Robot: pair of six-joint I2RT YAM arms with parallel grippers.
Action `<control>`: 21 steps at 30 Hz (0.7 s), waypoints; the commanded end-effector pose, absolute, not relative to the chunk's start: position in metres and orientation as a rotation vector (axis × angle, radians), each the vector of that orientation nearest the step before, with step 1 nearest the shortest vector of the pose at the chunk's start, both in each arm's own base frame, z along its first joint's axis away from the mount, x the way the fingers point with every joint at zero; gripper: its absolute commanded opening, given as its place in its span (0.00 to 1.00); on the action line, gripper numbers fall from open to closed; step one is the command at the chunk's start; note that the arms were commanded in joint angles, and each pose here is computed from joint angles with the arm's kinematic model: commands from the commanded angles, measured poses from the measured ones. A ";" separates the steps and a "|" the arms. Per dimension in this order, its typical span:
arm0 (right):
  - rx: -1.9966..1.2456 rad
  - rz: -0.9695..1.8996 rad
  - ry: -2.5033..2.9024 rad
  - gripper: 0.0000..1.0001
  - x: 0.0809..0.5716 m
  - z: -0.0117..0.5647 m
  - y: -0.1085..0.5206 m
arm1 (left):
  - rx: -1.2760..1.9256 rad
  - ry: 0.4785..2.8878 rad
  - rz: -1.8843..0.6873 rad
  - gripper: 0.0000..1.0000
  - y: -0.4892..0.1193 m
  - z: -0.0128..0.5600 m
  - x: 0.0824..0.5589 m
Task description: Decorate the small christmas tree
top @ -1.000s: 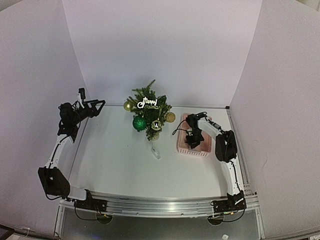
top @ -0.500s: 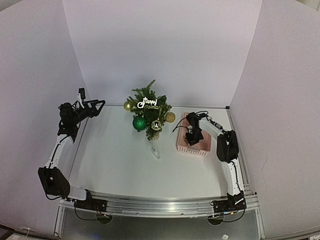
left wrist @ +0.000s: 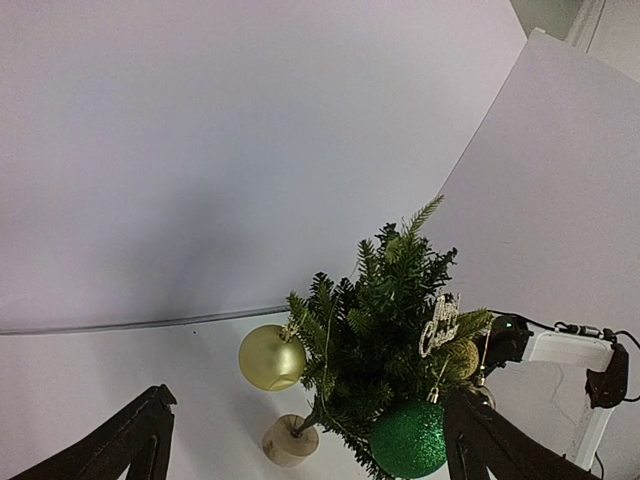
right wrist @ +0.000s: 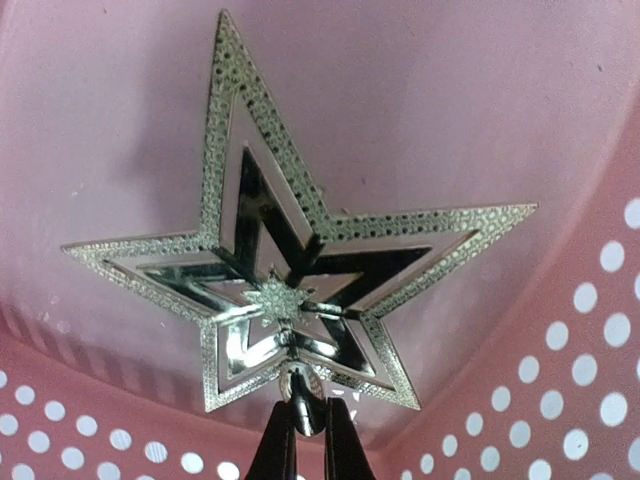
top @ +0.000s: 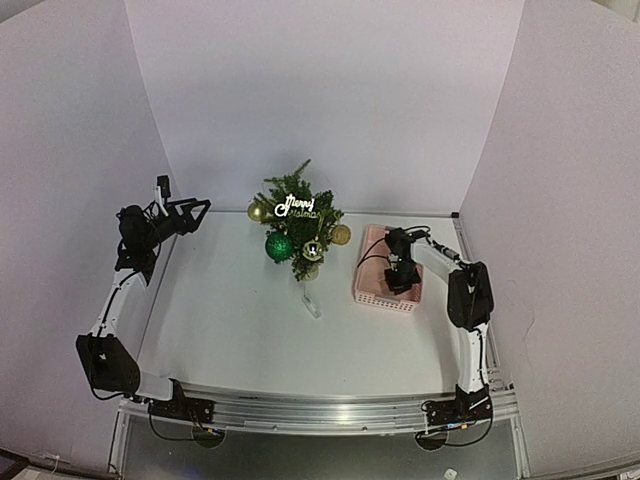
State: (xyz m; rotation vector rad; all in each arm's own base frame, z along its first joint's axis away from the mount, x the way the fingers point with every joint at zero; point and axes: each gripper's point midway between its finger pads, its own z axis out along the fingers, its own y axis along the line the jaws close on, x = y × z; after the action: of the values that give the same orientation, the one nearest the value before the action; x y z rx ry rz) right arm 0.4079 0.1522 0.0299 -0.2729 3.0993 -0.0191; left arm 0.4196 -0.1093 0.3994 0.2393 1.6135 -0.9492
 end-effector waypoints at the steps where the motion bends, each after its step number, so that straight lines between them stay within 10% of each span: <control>1: -0.243 -0.053 3.056 0.00 0.402 0.058 0.132 | 0.264 1.551 -0.939 0.94 -0.108 0.418 0.411; 21: -0.152 -0.091 3.030 0.00 0.409 0.073 0.097 | 0.281 1.540 -0.930 0.94 -0.108 0.423 0.411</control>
State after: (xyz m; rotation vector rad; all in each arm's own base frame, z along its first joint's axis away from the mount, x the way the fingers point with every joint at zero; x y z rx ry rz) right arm 0.4018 0.0982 0.0437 -0.1473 3.1005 -0.1057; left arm 0.4195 -0.1094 0.3992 0.2403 1.6138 -0.9495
